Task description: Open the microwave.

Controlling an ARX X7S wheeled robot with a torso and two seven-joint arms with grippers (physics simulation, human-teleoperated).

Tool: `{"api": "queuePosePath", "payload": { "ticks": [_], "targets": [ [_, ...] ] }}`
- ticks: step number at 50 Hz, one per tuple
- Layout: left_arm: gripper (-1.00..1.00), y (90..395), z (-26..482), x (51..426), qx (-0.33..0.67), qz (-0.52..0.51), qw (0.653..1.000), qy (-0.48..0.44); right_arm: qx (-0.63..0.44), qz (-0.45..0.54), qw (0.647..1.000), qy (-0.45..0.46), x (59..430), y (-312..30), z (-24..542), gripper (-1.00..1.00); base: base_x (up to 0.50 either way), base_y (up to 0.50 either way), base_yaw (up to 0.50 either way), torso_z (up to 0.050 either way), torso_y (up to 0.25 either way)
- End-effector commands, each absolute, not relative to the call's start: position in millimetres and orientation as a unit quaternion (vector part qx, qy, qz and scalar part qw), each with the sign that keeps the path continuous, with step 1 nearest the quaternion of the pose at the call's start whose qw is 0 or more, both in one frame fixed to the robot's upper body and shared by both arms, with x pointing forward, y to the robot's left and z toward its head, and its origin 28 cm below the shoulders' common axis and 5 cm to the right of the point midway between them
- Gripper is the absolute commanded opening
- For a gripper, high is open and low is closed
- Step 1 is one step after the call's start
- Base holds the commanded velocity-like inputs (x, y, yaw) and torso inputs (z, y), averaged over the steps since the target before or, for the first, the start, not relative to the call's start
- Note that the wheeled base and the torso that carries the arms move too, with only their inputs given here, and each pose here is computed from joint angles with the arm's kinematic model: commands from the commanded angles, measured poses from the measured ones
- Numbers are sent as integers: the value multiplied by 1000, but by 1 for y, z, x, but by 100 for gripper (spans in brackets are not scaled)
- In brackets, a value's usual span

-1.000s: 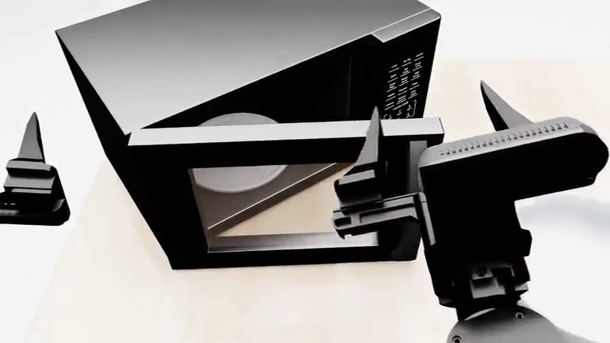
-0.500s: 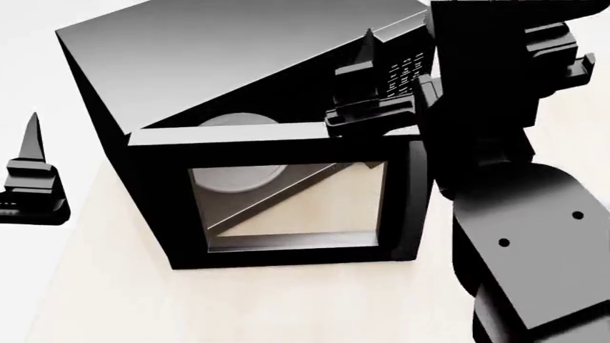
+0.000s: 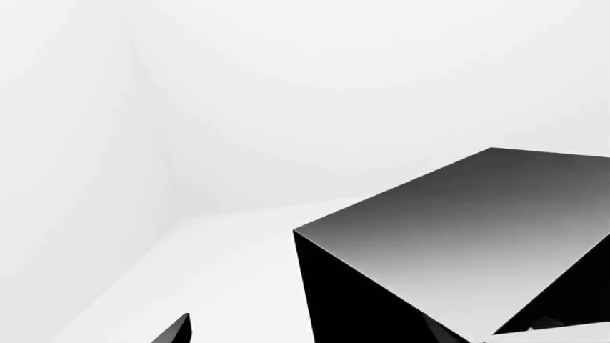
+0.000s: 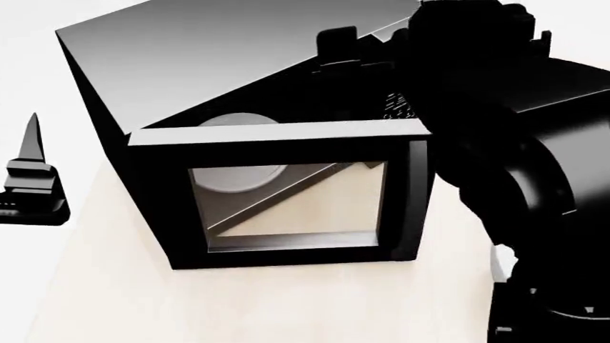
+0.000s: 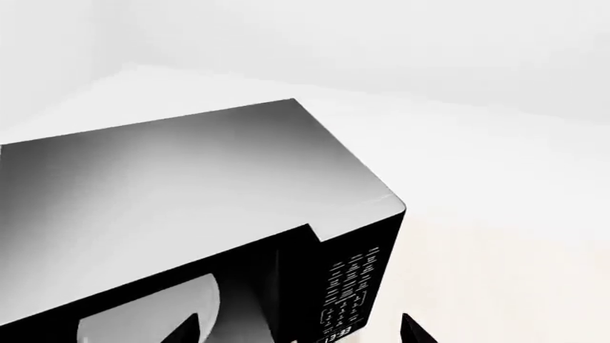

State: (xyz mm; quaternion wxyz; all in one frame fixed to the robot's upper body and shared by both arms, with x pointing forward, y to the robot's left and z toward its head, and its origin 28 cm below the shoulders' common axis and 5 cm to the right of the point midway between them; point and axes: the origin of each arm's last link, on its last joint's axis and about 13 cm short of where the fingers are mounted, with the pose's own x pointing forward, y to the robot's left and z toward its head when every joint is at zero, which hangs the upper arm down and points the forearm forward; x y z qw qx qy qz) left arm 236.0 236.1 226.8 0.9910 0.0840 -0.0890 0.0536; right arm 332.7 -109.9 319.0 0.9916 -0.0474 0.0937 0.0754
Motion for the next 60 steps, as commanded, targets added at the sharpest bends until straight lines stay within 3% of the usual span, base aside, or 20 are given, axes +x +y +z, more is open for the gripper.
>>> {"api": "queuePosePath", "payload": {
  "ticks": [1, 21, 60],
  "targets": [
    [100, 236, 226, 236, 84, 54, 991, -89, -35, 79, 981, 172, 344, -106, 330, 100, 0, 0, 0, 0, 0],
    [100, 236, 226, 237, 84, 54, 991, -89, -54, 71, 970, 227, 369, -105, 332, 100, 0, 0, 0, 0, 0],
    [100, 236, 226, 237, 84, 54, 991, -88, -67, 68, 962, 254, 393, -104, 306, 100, 0, 0, 0, 0, 0]
  ]
}}
